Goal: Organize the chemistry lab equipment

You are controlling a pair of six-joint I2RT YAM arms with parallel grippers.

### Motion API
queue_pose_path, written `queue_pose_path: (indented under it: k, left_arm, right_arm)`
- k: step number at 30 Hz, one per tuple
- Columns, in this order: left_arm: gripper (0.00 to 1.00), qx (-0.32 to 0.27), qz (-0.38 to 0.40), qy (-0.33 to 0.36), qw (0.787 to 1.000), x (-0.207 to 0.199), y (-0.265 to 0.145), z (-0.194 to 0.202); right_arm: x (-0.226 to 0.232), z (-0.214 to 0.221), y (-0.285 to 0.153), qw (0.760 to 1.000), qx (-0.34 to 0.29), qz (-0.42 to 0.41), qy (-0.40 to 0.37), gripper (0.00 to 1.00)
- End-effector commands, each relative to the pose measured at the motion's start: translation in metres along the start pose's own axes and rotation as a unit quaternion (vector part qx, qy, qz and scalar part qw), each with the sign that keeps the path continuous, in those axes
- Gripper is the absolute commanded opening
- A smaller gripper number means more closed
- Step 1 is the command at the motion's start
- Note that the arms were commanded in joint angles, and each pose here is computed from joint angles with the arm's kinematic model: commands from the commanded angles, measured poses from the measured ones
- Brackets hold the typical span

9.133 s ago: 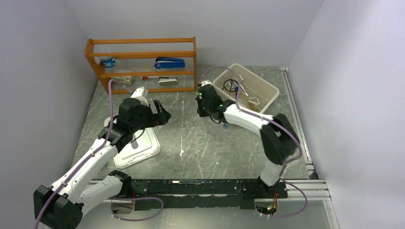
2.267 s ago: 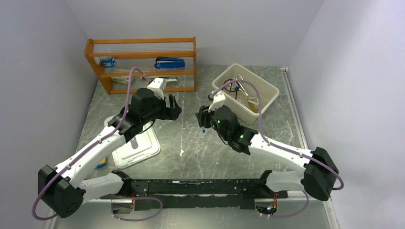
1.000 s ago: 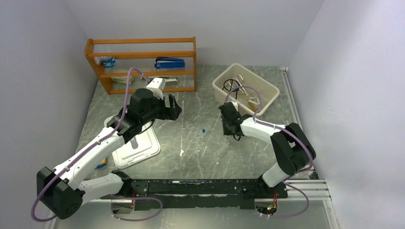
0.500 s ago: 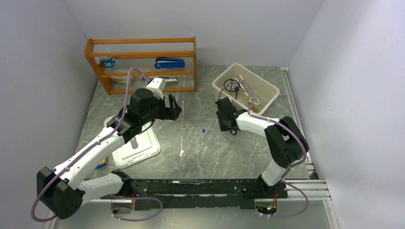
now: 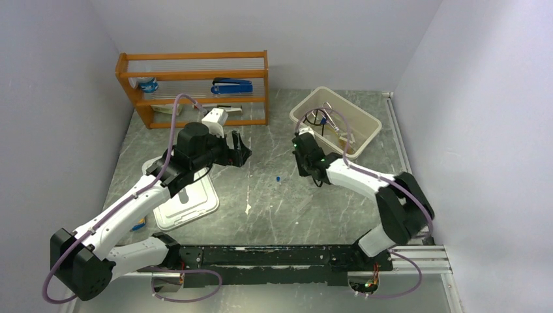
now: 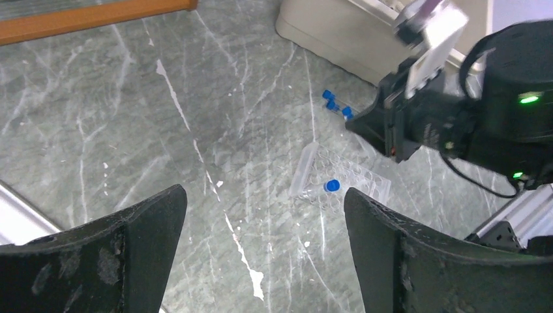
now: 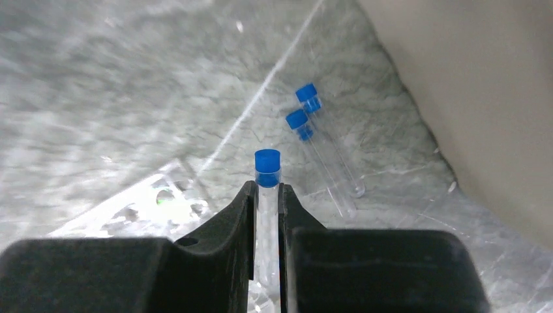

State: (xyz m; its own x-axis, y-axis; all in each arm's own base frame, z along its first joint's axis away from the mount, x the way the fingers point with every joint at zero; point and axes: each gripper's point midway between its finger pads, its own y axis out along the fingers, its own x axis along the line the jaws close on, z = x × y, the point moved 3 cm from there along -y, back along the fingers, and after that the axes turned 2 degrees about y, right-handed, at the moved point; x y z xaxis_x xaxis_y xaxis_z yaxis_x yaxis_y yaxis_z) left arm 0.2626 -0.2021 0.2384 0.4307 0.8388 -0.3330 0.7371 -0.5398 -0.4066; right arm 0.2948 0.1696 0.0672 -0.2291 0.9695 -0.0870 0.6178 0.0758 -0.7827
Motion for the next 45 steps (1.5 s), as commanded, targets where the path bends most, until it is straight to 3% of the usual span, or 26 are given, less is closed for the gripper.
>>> queue_pose_path:
  k: [1,7,12,19,22,31,35,39,40,45]
  left_arm:
    - [0.94,-0.015,0.049,-0.014,0.999,-0.016,-0.002,-0.005]
    - [0.92,-0.012,0.119,-0.065,0.991,-0.040,0.003,-0.006]
    - [0.85,-0.005,0.203,-0.094,0.975,-0.067,0.015,-0.007]
    - [0.83,-0.003,0.290,-0.121,0.949,-0.103,0.022,-0.011]
    - [0.79,-0.011,0.316,-0.120,0.941,-0.113,0.021,-0.014]
    - [0.50,-0.018,0.358,-0.101,0.928,-0.126,0.022,-0.009]
    - [0.37,-0.013,0.344,-0.090,0.934,-0.124,0.027,-0.003]
    - [0.16,-0.015,0.336,-0.068,0.939,-0.122,0.029,-0.001]
    - [0.07,-0.017,0.334,-0.058,0.941,-0.121,0.029,-0.001]
    - [0.05,-0.003,0.297,0.027,0.954,-0.107,0.031,0.007]
  right_arm:
    - [0.006,-0.047,-0.037,0.992,-0.110,-0.043,0.041,0.02]
    - [0.015,-0.084,-0.092,0.964,-0.207,-0.126,0.106,0.03]
    - [0.032,-0.112,-0.142,0.919,-0.272,-0.231,0.170,0.04]
    - [0.049,-0.138,-0.188,0.860,-0.299,-0.334,0.243,0.04]
    - [0.054,-0.143,-0.198,0.846,-0.297,-0.360,0.257,0.05]
    - [0.068,-0.142,-0.204,0.828,-0.265,-0.409,0.277,0.05]
    - [0.069,-0.141,-0.206,0.823,-0.260,-0.418,0.282,0.05]
    - [0.069,-0.139,-0.205,0.828,-0.253,-0.416,0.279,0.07]
    - [0.067,-0.138,-0.202,0.833,-0.248,-0.410,0.278,0.09]
    - [0.055,-0.140,-0.203,0.853,-0.244,-0.384,0.254,0.43]
